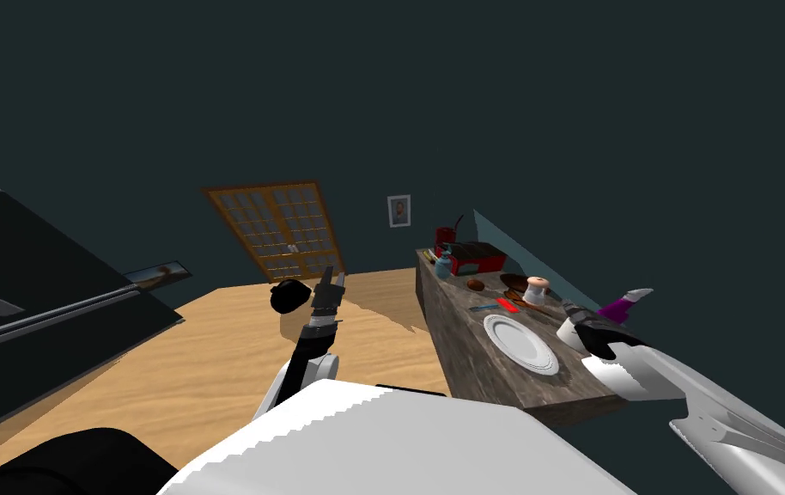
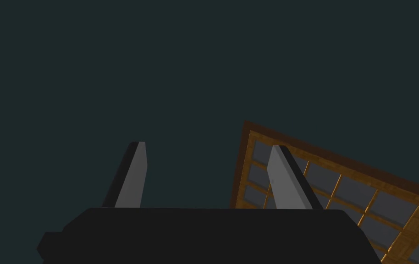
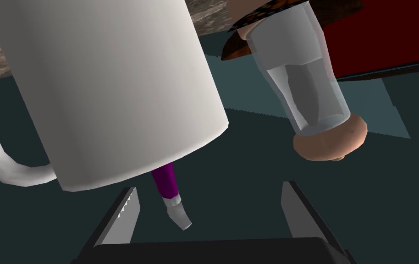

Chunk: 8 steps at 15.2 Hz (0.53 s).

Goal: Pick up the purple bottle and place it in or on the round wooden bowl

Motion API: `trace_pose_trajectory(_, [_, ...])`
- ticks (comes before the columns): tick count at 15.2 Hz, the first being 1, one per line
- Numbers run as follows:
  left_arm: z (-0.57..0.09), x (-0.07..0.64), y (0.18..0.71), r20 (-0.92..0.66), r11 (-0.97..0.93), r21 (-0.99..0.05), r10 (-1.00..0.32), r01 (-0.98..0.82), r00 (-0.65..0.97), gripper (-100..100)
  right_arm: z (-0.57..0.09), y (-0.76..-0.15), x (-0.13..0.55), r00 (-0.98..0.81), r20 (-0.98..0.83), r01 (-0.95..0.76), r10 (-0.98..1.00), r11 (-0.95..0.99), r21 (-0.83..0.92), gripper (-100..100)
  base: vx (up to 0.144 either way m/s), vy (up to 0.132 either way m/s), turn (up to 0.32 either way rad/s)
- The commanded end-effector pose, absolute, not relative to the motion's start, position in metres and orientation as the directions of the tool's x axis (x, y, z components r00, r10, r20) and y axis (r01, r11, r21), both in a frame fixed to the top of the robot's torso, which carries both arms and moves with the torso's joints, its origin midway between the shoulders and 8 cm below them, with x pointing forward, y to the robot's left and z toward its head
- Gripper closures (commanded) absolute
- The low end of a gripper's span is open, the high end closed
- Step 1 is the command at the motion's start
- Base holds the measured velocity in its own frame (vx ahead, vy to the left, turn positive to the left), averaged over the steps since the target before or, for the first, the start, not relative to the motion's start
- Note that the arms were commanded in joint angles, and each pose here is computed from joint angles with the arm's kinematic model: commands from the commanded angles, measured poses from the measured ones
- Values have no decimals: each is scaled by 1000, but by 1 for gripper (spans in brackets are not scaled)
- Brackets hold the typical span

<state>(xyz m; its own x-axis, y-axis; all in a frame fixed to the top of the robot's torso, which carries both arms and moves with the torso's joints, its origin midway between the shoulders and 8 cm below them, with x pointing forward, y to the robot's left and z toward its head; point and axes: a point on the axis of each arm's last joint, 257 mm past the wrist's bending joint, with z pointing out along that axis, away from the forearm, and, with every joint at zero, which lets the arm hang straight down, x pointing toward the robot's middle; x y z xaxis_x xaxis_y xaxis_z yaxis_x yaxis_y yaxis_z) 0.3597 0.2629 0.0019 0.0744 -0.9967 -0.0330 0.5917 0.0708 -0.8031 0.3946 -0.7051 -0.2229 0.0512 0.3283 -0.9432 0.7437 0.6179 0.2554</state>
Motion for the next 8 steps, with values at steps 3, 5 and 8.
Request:
trace_pose_trajectory(3, [2,360,263,-33,71,-803,-997,592,74,0,-225,-747,359,29,-958,837,286,516,179,-100,154,28,-34])
trace_pose_trajectory(5, [2,360,263,-33,71,-803,-997,592,74,0,-227,-763,343,16,-962,870,272,470,148,-100,176,41,-36])
trace_pose_trajectory(8, [2,360,263,-33,71,-803,-997,592,74,0,-229,-777,328,4,-965,897,261,426,119,-100,170,16,-29])
